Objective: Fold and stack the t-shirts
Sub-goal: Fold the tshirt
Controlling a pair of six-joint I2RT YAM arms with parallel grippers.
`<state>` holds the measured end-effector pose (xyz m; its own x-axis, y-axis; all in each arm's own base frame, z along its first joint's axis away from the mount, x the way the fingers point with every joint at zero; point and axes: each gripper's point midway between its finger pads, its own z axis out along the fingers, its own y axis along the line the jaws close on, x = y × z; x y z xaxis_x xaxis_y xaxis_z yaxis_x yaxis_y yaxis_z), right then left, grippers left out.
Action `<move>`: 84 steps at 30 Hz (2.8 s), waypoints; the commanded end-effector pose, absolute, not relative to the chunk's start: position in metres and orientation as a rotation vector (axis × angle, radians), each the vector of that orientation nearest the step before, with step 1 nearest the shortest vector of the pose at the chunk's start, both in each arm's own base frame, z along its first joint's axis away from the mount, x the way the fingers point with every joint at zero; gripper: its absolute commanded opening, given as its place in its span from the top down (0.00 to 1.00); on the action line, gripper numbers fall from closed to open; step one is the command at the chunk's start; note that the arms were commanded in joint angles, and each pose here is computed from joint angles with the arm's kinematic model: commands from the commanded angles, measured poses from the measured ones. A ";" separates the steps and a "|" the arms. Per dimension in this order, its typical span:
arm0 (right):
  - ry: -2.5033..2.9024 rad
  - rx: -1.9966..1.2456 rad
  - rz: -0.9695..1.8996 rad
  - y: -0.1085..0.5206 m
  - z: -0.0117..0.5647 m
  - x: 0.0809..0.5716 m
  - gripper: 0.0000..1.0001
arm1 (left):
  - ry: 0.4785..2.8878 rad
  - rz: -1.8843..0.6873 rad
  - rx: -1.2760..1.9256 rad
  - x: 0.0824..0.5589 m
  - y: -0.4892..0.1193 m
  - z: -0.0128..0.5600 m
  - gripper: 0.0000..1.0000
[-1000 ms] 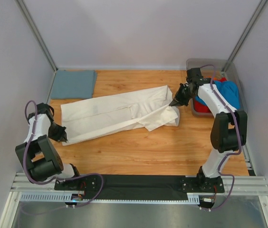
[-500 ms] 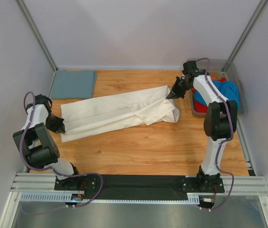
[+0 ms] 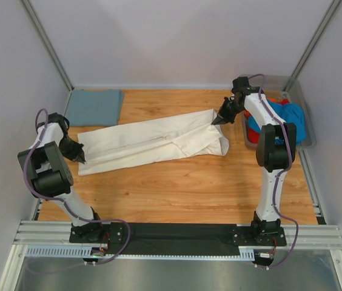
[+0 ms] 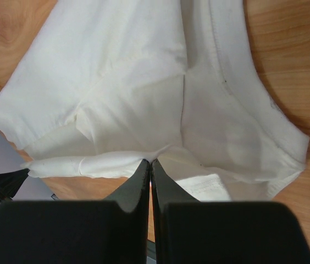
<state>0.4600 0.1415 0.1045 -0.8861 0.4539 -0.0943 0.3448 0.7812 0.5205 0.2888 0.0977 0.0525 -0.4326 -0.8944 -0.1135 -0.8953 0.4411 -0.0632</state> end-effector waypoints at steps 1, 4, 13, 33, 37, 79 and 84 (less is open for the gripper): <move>2.694 0.613 0.755 0.133 0.118 0.482 1.00 | 2.548 0.032 -1.560 0.300 0.105 0.058 1.00; 2.688 0.615 0.773 0.135 0.115 0.489 1.00 | 2.549 0.049 -1.572 0.302 0.107 0.056 1.00; 2.714 0.622 0.796 0.139 0.099 0.498 1.00 | 2.557 0.070 -1.599 0.308 0.112 0.047 1.00; 2.576 0.365 0.640 0.135 0.151 0.528 0.54 | 2.407 0.066 -1.341 0.302 0.115 0.117 0.25; 2.611 0.244 0.733 0.180 0.152 0.484 0.48 | 2.411 -0.163 -1.097 0.304 0.068 0.119 0.27; 2.793 -0.327 0.838 0.393 0.066 0.353 0.91 | 2.533 -0.103 -1.184 0.274 0.072 0.057 0.73; 2.788 -0.328 0.843 0.390 0.070 0.352 0.90 | 2.501 0.045 -1.226 0.252 0.098 0.072 0.54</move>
<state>0.3508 0.3903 0.0625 -0.9595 -0.1455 -0.2412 -0.2522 0.8251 0.5056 0.2590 0.0777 0.0496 -0.5760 -0.7777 -0.2517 -0.7639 0.6217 -0.1728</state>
